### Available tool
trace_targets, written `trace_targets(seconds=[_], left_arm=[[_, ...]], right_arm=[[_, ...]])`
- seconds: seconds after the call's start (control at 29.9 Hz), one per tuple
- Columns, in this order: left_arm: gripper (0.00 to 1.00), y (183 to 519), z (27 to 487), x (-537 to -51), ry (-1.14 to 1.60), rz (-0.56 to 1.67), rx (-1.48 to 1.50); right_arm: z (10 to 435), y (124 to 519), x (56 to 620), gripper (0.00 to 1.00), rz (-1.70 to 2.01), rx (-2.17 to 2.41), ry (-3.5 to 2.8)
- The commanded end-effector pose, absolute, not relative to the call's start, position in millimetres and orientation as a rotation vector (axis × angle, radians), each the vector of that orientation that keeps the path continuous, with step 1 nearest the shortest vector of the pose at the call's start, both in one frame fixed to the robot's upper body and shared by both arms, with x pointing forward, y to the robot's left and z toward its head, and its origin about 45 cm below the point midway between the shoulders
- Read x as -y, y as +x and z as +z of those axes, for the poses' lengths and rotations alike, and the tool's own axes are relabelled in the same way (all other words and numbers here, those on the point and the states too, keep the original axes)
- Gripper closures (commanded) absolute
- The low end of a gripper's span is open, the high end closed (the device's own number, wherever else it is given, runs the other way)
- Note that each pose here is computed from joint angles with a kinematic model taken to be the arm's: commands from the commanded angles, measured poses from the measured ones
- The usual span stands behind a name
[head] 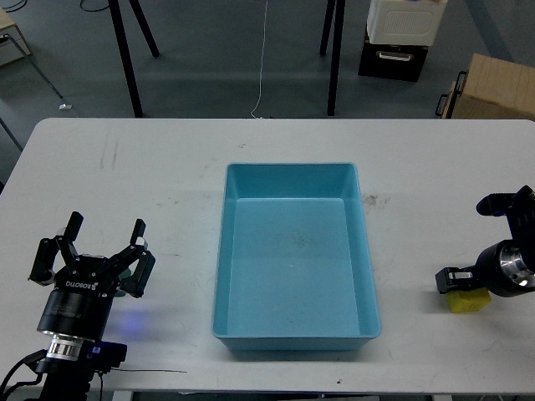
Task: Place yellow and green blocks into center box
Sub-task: 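Lower the right gripper onto the yellow cube and close it, then carry the yellow cube into the blue tray and release it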
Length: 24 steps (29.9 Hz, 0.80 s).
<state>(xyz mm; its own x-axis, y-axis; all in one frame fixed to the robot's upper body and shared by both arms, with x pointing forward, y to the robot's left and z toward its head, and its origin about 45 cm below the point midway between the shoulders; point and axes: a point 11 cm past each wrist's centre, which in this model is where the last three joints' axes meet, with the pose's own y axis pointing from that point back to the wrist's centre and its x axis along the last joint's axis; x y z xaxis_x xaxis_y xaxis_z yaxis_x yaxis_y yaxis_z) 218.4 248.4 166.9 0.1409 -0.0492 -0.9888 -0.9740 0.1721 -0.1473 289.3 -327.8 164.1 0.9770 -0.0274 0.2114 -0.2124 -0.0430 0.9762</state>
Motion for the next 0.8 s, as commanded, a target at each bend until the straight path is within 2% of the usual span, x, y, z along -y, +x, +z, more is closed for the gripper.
trace_targets(seconds=[0.0, 0.2, 0.43, 0.57, 0.74, 0.77], left_arm=[[0.00, 218, 167, -248, -1.172, 0.957, -1.207], [0.00, 218, 167, -248, -1.170, 0.957, -1.207], [0.00, 218, 167, -248, -1.170, 0.957, -1.207], [0.00, 219, 167, -249, -1.172, 0.958, -1.204], [0.00, 217, 166, -249, -1.168, 0.961, -1.207], [0.00, 217, 166, -250, -1.166, 0.963, -1.208]], right_arm=[[175, 294, 323, 0.99, 0.176, 0.194, 1.621], [236, 329, 293, 0.99, 0.264, 0.296, 1.696], [284, 369, 163, 0.99, 0.437, 0.204, 1.790], [258, 357, 90, 0.99, 0.562, 0.020, 1.714], [217, 333, 61, 0.95, 0.598, -0.119, 1.647], [215, 333, 64, 0.90, 0.593, -0.121, 1.641]])
